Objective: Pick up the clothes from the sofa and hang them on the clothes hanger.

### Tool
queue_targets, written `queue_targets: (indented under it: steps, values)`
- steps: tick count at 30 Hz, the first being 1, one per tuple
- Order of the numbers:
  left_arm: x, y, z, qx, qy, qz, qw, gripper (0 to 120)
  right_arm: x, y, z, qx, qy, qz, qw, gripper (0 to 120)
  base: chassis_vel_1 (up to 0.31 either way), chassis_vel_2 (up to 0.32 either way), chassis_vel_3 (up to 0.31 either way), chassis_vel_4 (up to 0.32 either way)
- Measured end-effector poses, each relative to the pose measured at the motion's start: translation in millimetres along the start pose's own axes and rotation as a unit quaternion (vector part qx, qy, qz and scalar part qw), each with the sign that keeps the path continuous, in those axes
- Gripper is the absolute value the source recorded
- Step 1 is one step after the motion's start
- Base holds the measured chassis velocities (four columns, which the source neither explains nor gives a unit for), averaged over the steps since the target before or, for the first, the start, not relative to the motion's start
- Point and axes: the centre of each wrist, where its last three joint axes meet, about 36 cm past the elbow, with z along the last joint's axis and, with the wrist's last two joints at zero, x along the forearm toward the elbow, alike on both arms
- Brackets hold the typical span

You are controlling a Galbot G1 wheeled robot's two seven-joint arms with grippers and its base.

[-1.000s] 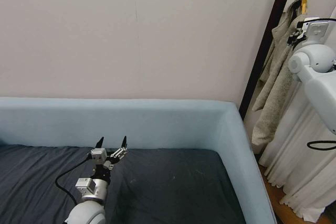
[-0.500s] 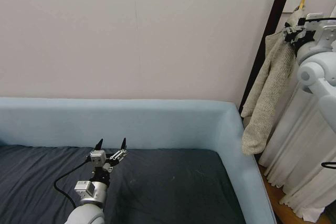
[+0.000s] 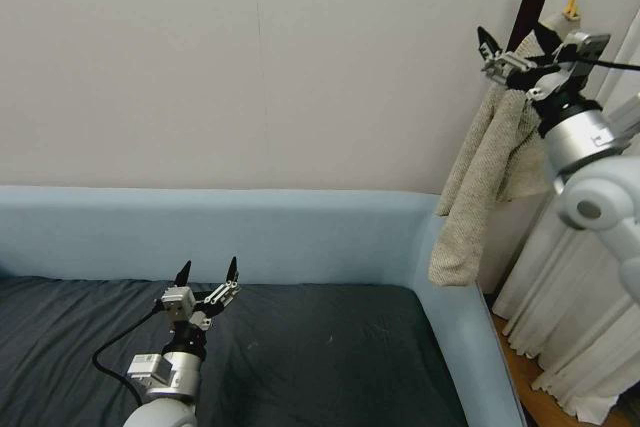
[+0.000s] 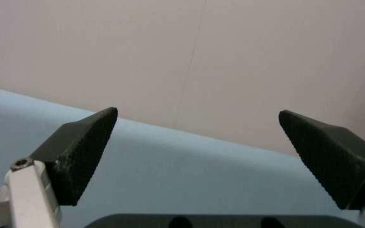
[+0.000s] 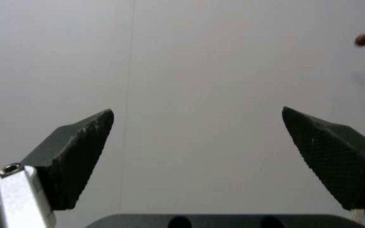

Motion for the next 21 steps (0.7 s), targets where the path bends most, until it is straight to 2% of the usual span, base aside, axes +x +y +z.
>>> queue_targets:
  steps: [2, 5, 6, 7, 9, 11, 12, 16, 17, 21]
  values:
    - [4, -3, 0, -0.001, -0.007, 0.000, 1.0000, 100, 9, 8, 10, -0.007, 0.005, -0.010, 1.000, 100, 0.000, 0.000, 0.000, 0.000]
    - [20, -9, 11, -0.014, -0.035, 0.002, 0.9993, 100, 37, 27, 46, -0.012, 0.015, -0.043, 0.999, 100, 0.000, 0.000, 0.000, 0.000]
    - [28, -10, 18, -0.020, -0.043, 0.009, 0.9988, 100, 55, 37, 69, -0.005, 0.025, -0.048, 0.998, 100, 0.000, 0.000, 0.000, 0.000]
    - [28, -10, 18, -0.020, -0.043, 0.009, 0.9988, 100, 55, 37, 69, -0.005, 0.025, -0.048, 0.998, 100, 0.000, 0.000, 0.000, 0.000]
    - [38, -11, 29, -0.019, -0.051, 0.019, 0.9983, 100, 88, 53, 109, 0.000, 0.039, -0.039, 0.998, 100, 0.000, 0.000, 0.000, 0.000]
    - [48, -14, 41, -0.008, -0.049, 0.014, 0.9987, 100, 123, 67, 145, 0.013, 0.057, -0.023, 0.998, 100, 0.000, 0.000, 0.000, 0.000]
    - [48, -14, 41, -0.008, -0.049, 0.014, 0.9987, 100, 123, 67, 145, 0.013, 0.057, -0.023, 0.998, 100, 0.000, 0.000, 0.000, 0.000]
    - [62, -20, 58, 0.007, -0.033, -0.014, 0.9993, 100, 183, 82, 191, 0.038, 0.091, 0.005, 0.995, 100, 0.000, 0.000, 0.000, 0.000]
    - [62, -20, 58, 0.007, -0.033, -0.014, 0.9993, 100, 183, 82, 191, 0.038, 0.091, 0.005, 0.995, 100, 0.000, 0.000, 0.000, 0.000]
    - [67, -12, 70, 0.000, -0.018, -0.036, 0.9992, 100, 237, 72, 208, 0.066, 0.130, 0.059, 0.988, 100, 0.000, 0.000, 0.000, 0.000]
